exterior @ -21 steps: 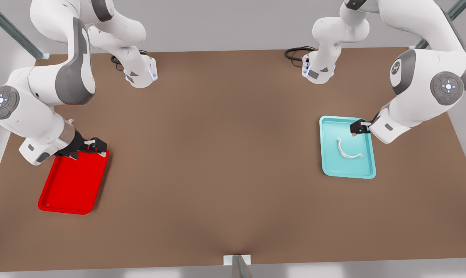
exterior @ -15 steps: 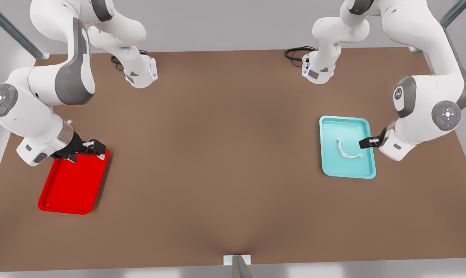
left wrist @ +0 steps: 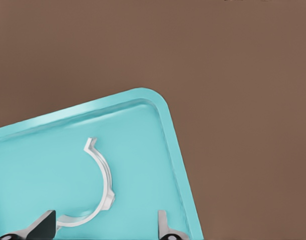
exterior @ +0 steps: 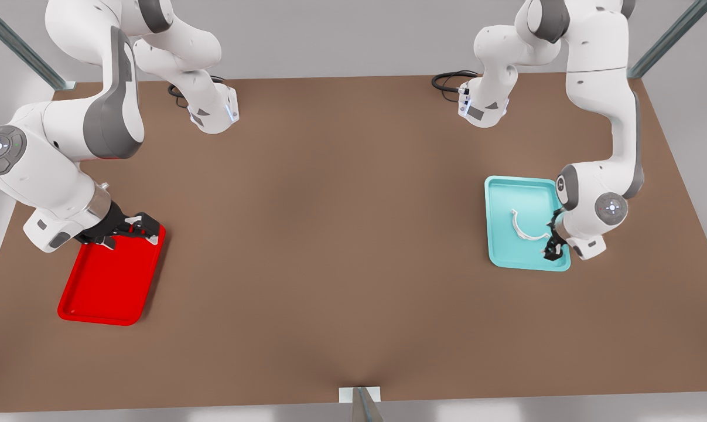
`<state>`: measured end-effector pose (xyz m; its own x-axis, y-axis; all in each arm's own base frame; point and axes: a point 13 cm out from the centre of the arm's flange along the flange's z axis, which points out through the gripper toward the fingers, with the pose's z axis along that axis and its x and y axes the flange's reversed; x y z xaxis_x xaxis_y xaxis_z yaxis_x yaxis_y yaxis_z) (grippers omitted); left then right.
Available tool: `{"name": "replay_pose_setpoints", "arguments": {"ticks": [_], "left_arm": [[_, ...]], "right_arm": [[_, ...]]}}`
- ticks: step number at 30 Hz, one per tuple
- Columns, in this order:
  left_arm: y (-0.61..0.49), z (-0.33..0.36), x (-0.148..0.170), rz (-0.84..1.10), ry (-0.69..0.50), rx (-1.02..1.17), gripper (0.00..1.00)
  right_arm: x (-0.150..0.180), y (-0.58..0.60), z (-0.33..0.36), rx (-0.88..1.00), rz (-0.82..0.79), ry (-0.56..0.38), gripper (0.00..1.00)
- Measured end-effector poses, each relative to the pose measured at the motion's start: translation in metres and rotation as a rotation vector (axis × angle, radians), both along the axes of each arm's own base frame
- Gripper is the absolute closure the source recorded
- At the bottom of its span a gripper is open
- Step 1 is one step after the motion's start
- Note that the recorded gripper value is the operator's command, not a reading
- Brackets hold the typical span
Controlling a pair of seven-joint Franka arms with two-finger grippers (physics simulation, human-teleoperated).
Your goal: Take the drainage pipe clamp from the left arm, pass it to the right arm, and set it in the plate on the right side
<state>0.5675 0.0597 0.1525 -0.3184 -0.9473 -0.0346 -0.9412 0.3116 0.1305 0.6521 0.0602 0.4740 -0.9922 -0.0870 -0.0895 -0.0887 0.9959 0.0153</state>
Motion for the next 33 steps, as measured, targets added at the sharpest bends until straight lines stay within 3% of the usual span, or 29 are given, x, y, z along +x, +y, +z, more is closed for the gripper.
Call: {"name": "replay_pose_setpoints", "arguments": {"ticks": [9, 12, 16, 17, 24, 28, 33], "left_arm": [[0.025, -0.068, -0.053, 0.429, 0.026, 0.062, 0.03], [0.031, -0.082, -0.055, 0.525, 0.002, 0.076, 0.03], [0.039, -0.093, -0.051, 0.631, -0.033, 0.091, 0.12], [0.042, -0.095, -0.051, 0.655, -0.039, 0.095, 0.21], [0.045, -0.102, -0.047, 0.757, -0.069, 0.104, 0.36], [0.045, -0.106, -0.046, 0.798, -0.075, 0.11, 0.53], [0.046, -0.113, -0.047, 0.835, -0.074, 0.118, 0.59]], "right_arm": [[0.0, 0.0, 0.0, 0.001, 0.0, -0.001, 0.0], [0.0, 0.0, 0.0, 0.001, 0.0, -0.002, 0.0], [0.0, 0.0, 0.0, 0.001, 0.0, -0.002, 0.0], [0.0, 0.0, 0.0, 0.001, 0.001, -0.002, 0.0], [0.0, 0.0, 0.0, 0.001, 0.0, -0.002, 0.0], [0.0, 0.001, 0.0, 0.001, 0.002, -0.002, 0.0], [0.0, 0.001, 0.0, 0.001, 0.003, -0.002, 0.0]]}}
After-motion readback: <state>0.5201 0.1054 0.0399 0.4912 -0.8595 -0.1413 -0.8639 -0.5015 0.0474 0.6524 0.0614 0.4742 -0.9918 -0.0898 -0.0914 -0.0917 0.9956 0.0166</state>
